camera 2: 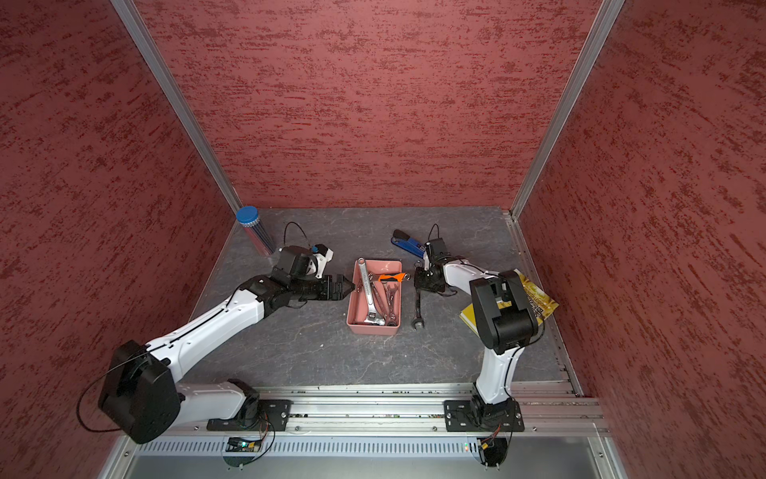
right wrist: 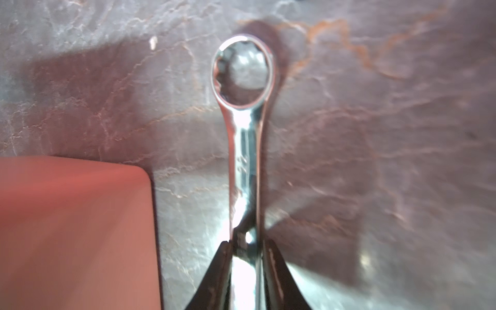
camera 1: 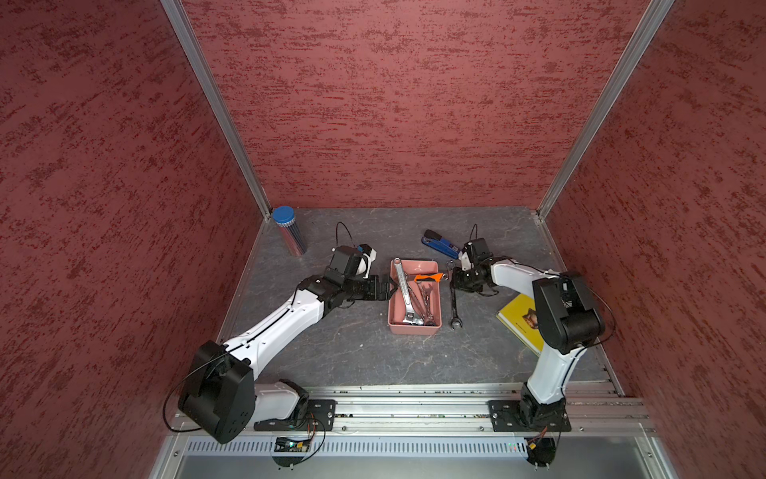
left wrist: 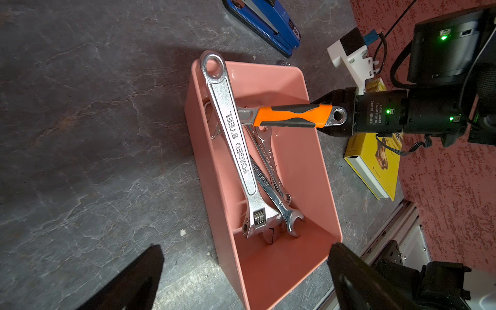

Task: Take out the wrench from the storage box
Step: Place the wrench at the center of the board, then pick up the wrench from the storage box.

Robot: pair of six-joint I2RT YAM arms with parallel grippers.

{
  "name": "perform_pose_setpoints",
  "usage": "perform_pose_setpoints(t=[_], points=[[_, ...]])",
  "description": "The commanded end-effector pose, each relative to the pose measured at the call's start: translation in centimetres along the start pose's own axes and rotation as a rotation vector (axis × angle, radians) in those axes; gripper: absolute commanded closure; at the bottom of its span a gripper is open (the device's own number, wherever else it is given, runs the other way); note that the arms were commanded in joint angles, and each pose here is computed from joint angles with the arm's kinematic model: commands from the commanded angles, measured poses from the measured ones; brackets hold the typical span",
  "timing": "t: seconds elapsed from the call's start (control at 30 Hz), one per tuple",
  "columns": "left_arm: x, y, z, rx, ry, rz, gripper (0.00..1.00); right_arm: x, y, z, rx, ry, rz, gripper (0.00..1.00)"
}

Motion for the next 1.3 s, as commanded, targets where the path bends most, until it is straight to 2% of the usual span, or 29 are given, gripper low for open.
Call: perform_pose_setpoints(t=[0.0, 0.13, 0.33, 0.47, 0.6, 0.7, 0.83, 1.27], points=[[0.0, -0.4, -0.2, 0.008, 0.015, 0.002, 0.0, -1.7, 0.0, -0.2, 0.008, 0.02, -0.018, 0.74], [-0.2, -0.5, -0.2, 0.011, 0.015, 0.0, 0.0, -4.0, -0.5, 0.7, -0.003, -0.002, -0.057, 0.73], [-0.9, -1.1, -0.3, 0.023, 0.009, -0.015, 0.0, -10.5, -1.6, 4.4, -0.041, -0.104, -0.135, 0.68], [-1.4, -1.5, -0.1, 0.026, 0.003, -0.031, 0.0, -13.2, 0.4, 7.7, -0.09, -0.181, -0.141, 0.62], [-2.0, -1.8, 0.3, 0.018, -0.006, -0.045, 0.0, -14.3, 3.2, 10.7, -0.125, -0.226, -0.129, 0.57], [-2.5, -2.0, 0.4, 0.012, -0.006, -0.059, 0.0, -13.6, 5.8, 13.2, -0.149, -0.236, -0.119, 0.53], [-2.7, -2.2, 0.2, 0.0, 0.006, -0.077, 0.0, -10.5, 8.4, 15.5, -0.163, -0.199, -0.109, 0.5], [-3.2, -0.8, 0.3, -0.036, 0.013, -0.091, 0.0, -1.7, 9.7, 17.7, -0.222, -0.108, -0.095, 0.51]])
Point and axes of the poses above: each gripper's point midway between its finger pads, its own x axis out along the fingers, its own z axis along the line the jaws close on, y = z × x, the point moved 4 cm from there along -x, back along the fingers, and after that the axes turned 14 degrees about x, right-handed, at the moved point
